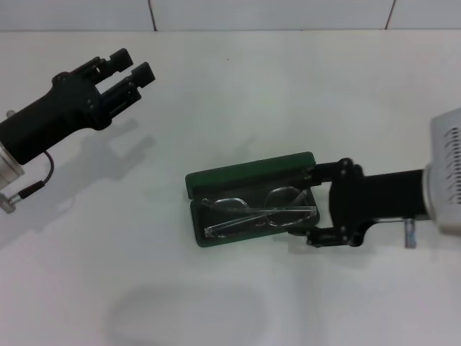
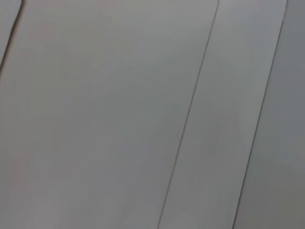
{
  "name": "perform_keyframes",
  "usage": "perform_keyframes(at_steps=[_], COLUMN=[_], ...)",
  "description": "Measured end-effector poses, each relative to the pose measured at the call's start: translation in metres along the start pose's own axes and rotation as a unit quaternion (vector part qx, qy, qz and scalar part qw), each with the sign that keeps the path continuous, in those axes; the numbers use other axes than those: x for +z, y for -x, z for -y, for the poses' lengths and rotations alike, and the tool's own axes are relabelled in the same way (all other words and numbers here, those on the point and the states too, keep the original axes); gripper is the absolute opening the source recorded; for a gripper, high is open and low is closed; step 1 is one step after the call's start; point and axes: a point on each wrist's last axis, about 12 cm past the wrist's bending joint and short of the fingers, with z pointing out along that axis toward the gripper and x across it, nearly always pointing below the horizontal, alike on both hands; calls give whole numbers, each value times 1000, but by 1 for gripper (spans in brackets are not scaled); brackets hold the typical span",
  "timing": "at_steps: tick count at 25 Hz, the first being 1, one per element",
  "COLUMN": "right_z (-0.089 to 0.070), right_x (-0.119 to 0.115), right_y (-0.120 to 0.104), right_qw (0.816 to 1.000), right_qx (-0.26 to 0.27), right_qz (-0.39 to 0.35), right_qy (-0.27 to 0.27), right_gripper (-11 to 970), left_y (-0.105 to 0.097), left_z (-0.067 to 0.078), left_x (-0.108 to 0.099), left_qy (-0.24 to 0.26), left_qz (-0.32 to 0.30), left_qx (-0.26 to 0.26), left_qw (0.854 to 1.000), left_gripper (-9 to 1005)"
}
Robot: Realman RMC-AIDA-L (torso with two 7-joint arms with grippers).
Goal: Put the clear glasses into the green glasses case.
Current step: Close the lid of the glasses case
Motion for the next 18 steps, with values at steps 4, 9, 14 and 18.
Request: perform_keyframes(at_steps=[4,9,14,18], right_z=[8,18,34,45], right_x=[-20,-45,-56,-62], right_y=[-5,-15,-37,-56], right_qw=[999,985,950,919], right_qx=[28,66,132,180], right_qz=[34,145,235,265], right_qy=[-7,-60,-156,-231], right_gripper=[674,673,673,672], left_y=[-1,-7,-18,-22], left_z=[-2,-5,-7,-15], left_x=[1,4,7,15], left_qy=[13,40,65,90], left_qz=[3,-6,-20,-52], left_qx=[-7,-30,-41,-90], left_qw=[1000,999,997,990], left_gripper=[562,561,561,555])
